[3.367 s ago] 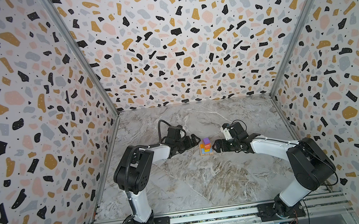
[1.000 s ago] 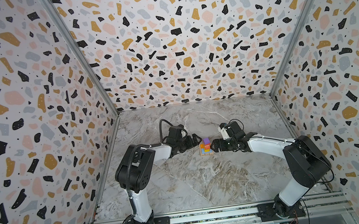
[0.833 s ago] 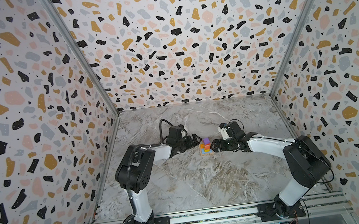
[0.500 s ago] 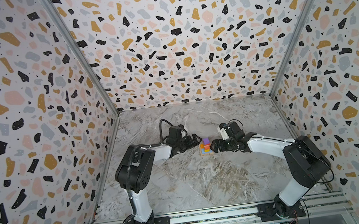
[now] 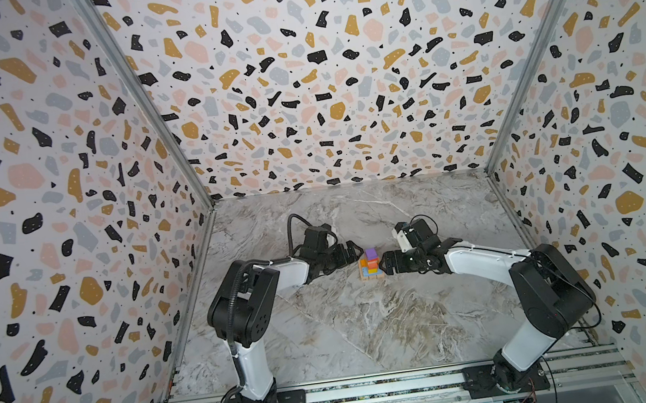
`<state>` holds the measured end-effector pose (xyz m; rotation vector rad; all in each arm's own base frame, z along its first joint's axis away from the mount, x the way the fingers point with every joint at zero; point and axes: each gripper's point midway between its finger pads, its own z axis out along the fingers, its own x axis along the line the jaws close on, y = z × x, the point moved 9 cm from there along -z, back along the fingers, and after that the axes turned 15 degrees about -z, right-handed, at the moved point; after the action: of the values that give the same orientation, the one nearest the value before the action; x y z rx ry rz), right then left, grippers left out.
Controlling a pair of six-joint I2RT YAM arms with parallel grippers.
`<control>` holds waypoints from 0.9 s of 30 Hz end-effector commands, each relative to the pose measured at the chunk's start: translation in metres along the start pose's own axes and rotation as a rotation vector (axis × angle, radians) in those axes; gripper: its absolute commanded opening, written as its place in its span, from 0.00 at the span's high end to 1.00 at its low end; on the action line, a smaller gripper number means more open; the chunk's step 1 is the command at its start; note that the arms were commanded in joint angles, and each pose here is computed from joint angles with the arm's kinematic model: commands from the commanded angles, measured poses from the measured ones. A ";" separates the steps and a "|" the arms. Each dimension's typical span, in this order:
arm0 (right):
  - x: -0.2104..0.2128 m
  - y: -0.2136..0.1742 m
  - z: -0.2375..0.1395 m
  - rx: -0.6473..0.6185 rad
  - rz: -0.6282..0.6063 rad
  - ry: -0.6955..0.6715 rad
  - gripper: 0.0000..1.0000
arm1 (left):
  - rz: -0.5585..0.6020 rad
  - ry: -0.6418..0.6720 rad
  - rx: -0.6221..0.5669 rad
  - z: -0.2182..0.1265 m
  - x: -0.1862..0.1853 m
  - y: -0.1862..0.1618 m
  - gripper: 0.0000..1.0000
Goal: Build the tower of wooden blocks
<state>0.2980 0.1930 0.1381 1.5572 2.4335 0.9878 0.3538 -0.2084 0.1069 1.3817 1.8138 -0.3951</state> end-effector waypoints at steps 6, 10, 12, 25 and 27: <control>-0.009 0.023 -0.043 -0.085 -0.012 -0.117 0.05 | -0.014 0.114 -0.045 -0.032 0.011 0.018 0.00; -0.021 0.032 -0.064 -0.135 -0.021 -0.186 0.02 | 0.010 0.158 -0.083 -0.056 0.009 0.034 0.00; -0.026 0.036 -0.079 -0.180 -0.038 -0.216 0.00 | 0.026 0.194 -0.128 -0.072 0.005 0.042 0.00; -0.074 0.029 -0.141 -0.394 -0.081 -0.584 0.00 | 0.217 0.413 -0.552 -0.187 -0.012 0.090 0.00; -0.083 0.020 -0.145 -0.431 -0.091 -0.633 0.00 | 0.235 0.467 -0.640 -0.196 -0.005 0.091 0.00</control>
<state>0.2982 0.0753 0.2363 1.3953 1.8174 0.8270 0.3603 -0.0663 0.2572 1.2452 1.8559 0.4127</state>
